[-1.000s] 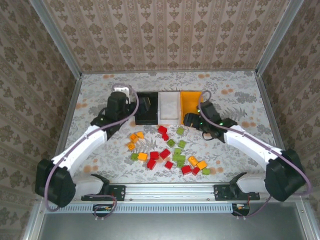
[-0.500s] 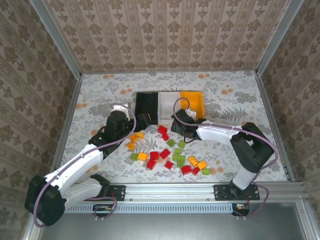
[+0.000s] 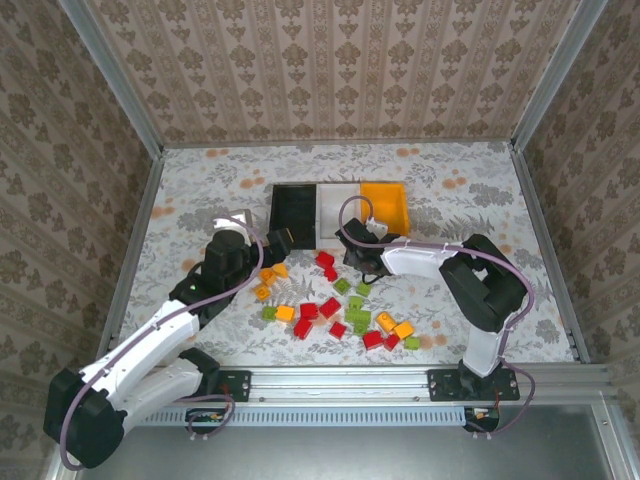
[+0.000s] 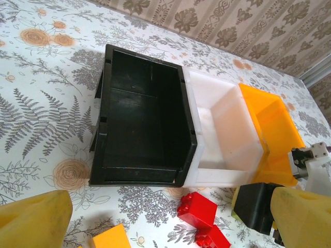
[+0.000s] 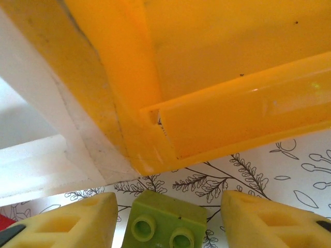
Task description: Sort the legos into containers by color
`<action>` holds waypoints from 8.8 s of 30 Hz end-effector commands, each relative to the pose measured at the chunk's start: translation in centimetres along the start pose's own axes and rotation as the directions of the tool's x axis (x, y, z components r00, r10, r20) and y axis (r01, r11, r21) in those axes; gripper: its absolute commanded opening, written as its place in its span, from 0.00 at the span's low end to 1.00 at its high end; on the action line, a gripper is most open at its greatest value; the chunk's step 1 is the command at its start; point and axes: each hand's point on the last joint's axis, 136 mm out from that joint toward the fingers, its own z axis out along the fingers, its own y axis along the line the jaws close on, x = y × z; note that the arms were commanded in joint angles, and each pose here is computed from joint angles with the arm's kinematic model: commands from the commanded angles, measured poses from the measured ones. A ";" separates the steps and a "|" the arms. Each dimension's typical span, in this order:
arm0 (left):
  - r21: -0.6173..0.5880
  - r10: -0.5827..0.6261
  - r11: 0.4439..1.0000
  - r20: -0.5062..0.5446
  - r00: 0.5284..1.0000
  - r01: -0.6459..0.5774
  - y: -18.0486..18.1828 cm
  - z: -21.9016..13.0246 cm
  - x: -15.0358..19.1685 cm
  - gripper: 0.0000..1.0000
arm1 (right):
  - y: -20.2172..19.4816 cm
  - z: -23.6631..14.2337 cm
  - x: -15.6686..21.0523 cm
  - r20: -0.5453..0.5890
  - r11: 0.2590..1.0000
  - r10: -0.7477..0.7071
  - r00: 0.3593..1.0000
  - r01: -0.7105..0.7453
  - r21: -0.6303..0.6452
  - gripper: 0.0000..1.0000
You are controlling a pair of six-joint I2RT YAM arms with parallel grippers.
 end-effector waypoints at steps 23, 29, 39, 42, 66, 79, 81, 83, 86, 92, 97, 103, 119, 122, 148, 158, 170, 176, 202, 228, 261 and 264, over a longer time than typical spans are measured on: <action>-0.131 -0.105 0.987 -0.079 0.991 0.094 4.1 0.3 2.9 1.00 | -3.5 -9.2 -8.0 0.184 0.990 -0.029 0.982 0.054 -0.131 0.31; -0.176 -0.100 0.982 -0.178 0.979 0.068 4.7 1.2 4.3 1.00 | -3.5 -5.2 -13.0 0.136 0.995 0.005 0.991 0.008 -0.100 0.34; -0.163 -0.113 0.984 -0.229 0.967 0.076 4.7 1.4 5.2 0.99 | -2.0 -2.2 -15.4 0.112 0.995 -0.008 0.994 0.020 -0.100 0.59; -0.152 -0.114 0.985 -0.229 0.967 0.080 4.3 1.2 4.9 1.00 | -1.3 -3.6 -15.6 0.125 0.989 -0.010 0.992 0.028 -0.144 0.65; -0.143 -0.161 0.981 -0.217 0.963 0.132 5.3 -1.0 6.0 1.00 | 10.2 -3.8 2.5 0.050 0.784 -0.503 0.863 0.479 -0.394 0.82; -0.150 -0.174 0.978 -0.213 0.961 0.144 5.8 -1.0 6.2 1.00 | 7.7 -1.8 5.6 -0.025 0.794 -0.560 0.828 0.528 -0.299 0.57; -0.150 -0.176 0.978 -0.211 0.962 0.146 5.9 -0.9 6.1 1.00 | 7.6 -1.6 5.9 -0.032 0.790 -0.568 0.822 0.535 -0.299 0.50; -0.151 -0.177 0.978 -0.212 0.961 0.147 5.9 -0.9 6.2 1.00 | 7.8 -1.5 5.9 -0.026 0.787 -0.572 0.820 0.539 -0.299 0.46; -0.151 -0.181 0.977 -0.212 0.960 0.151 5.9 -0.8 6.1 1.00 | 7.9 -1.6 5.7 -0.019 0.784 -0.575 0.818 0.544 -0.299 0.38; -0.144 -0.179 0.978 -0.209 0.961 0.151 5.6 -0.9 5.8 1.00 | 8.8 -4.1 4.4 0.044 0.771 -0.559 0.828 0.538 -0.341 0.25; -0.143 -0.174 0.979 -0.204 0.963 0.146 5.5 -1.0 5.4 1.00 | 9.4 -8.4 1.4 0.143 0.773 -0.508 0.849 0.523 -0.359 0.24; -0.153 -0.181 0.976 -0.200 0.963 0.152 5.7 -1.1 5.3 1.00 | 10.0 -9.5 -4.7 0.229 0.837 -0.418 0.879 0.471 -0.278 0.24; -0.226 -0.195 0.963 -0.211 0.958 0.146 7.7 -1.3 5.7 0.99 | 11.1 -1.8 -12.8 0.161 0.923 -0.320 0.934 0.345 -0.169 0.46; -0.235 -0.161 0.966 -0.232 0.959 0.105 7.9 -0.9 5.6 0.95 | 11.5 -2.2 -13.0 0.165 0.922 -0.312 0.936 0.340 -0.184 0.64; -0.363 0.102 0.852 -0.590 0.801 -0.376 10.0 4.6 12.3 0.60 | 7.9 -6.2 -13.0 0.228 0.937 -0.218 0.949 0.269 -0.222 0.70; -0.394 0.126 0.817 -0.591 0.797 -0.421 10.5 2.7 12.6 0.68 | 7.5 -6.4 -13.1 0.227 0.940 -0.206 0.952 0.257 -0.226 0.70; -0.348 0.187 0.828 -0.569 0.801 -0.440 9.3 1.9 11.9 0.83 | 6.8 -6.5 -12.8 0.223 0.946 -0.191 0.956 0.240 -0.217 0.70; -0.325 0.166 0.842 -0.604 0.780 -0.431 9.7 3.9 13.2 0.82 | 6.5 -7.0 -13.0 0.234 0.949 -0.183 0.955 0.234 -0.212 0.70; -0.304 0.192 0.876 -0.494 0.848 -0.375 6.9 3.0 8.2 0.25 | 5.2 -8.3 -12.6 0.245 0.950 -0.161 0.956 0.217 -0.223 0.70; -0.244 0.252 0.889 -0.445 0.859 -0.387 -0.5 17.1 1.1 0.58 | -1.7 -10.3 -3.2 0.076 0.930 -0.215 0.974 0.227 -0.289 0.73; -0.152 0.099 0.980 -0.184 0.978 -0.128 0.8 -1.7 2.6 1.00 | 4.2 -4.5 7.5 -0.056 0.717 -0.686 0.726 0.659 -0.227 0.65; -0.162 0.085 0.980 -0.176 0.981 -0.114 1.3 -1.8 2.5 1.00 | 4.0 -3.9 7.8 -0.073 0.712 -0.695 0.715 0.671 -0.210 0.60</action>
